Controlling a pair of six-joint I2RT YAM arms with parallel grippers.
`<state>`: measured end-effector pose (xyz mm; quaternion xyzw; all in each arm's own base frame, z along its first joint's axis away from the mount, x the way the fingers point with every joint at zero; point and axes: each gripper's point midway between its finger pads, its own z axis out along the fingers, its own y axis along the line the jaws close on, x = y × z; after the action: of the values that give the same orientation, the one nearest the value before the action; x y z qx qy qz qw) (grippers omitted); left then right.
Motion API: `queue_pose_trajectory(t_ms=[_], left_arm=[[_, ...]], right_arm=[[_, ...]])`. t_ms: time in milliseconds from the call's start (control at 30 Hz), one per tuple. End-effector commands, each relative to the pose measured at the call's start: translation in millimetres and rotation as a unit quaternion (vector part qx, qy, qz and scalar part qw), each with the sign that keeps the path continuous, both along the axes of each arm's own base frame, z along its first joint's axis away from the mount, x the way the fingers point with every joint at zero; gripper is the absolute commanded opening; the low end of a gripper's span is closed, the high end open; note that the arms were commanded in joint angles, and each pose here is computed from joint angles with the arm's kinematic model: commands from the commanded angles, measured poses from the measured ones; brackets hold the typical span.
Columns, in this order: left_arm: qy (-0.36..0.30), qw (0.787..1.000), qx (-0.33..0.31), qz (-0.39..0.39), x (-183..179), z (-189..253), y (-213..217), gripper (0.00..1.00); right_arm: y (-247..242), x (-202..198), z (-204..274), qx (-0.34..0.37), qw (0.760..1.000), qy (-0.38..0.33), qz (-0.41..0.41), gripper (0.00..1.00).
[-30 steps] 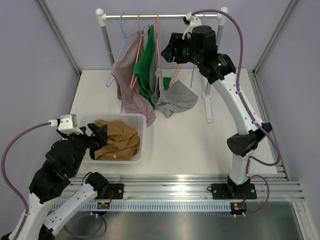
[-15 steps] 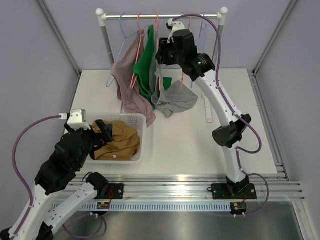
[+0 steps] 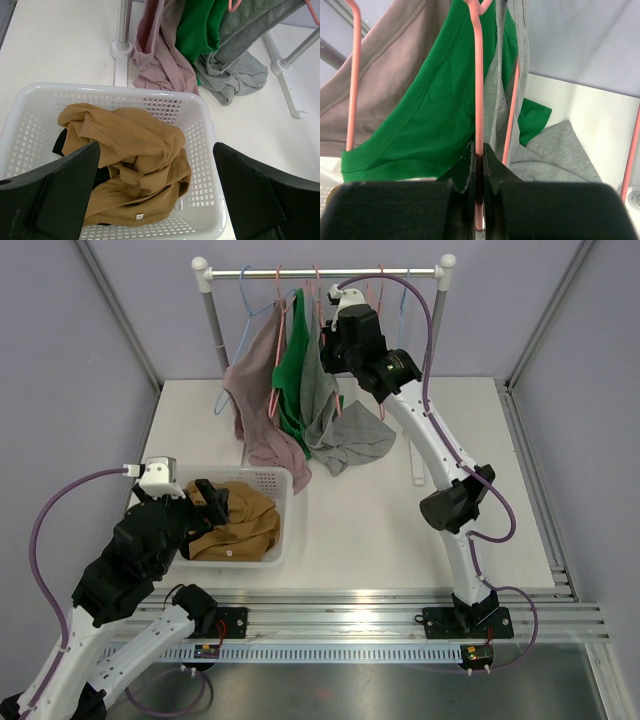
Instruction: Remove the tank top from the hanger
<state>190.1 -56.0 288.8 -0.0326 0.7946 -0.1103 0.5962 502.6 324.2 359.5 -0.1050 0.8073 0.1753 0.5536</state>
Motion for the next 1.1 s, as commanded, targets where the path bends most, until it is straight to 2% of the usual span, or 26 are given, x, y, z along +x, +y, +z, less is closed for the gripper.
queue_pose_trajectory(t_ms=[0, 300, 500, 667, 800, 933, 1067], left_arm=[[-0.003, 1.000, 0.001, -0.012, 5.2, 0.4, -7.5, 0.99], [-0.008, 1.000, -0.005, -0.010, 3.6, 2.7, -5.9, 0.99], [-0.008, 1.000, -0.005, -0.008, 3.4, 2.7, -5.0, 0.99], [-0.014, 1.000, -0.011, -0.007, 2.5, 5.7, -4.5, 0.99], [-0.031, 0.997, -0.027, -0.069, -1.6, 17.4, -25.2, 0.99], [-0.048, 0.993, -0.049, -0.092, -2.4, 32.2, -35.5, 0.99], [-0.044, 0.989, -0.067, -0.127, 1.5, 43.4, -55.4, 0.99]], right_arm=[[-9.9, -2.7, 46.7, 0.028, 0.998, -0.054, -0.023, 0.00], [-37.2, -33.8, 115.4, 0.064, 0.992, -0.107, -0.034, 0.00], [-52.2, -56.3, 139.8, 0.080, 0.989, -0.119, -0.036, 0.00], [-61.7, -81.1, 137.4, 0.080, 0.992, -0.090, -0.025, 0.00], [-68.5, -130.5, 129.0, 0.086, 0.994, -0.053, 0.030, 0.00], [-88.2, -175.7, 131.9, 0.117, 0.990, -0.063, 0.051, 0.00], [-104.1, -232.4, 118.3, 0.112, 0.988, -0.030, 0.102, 0.00]])
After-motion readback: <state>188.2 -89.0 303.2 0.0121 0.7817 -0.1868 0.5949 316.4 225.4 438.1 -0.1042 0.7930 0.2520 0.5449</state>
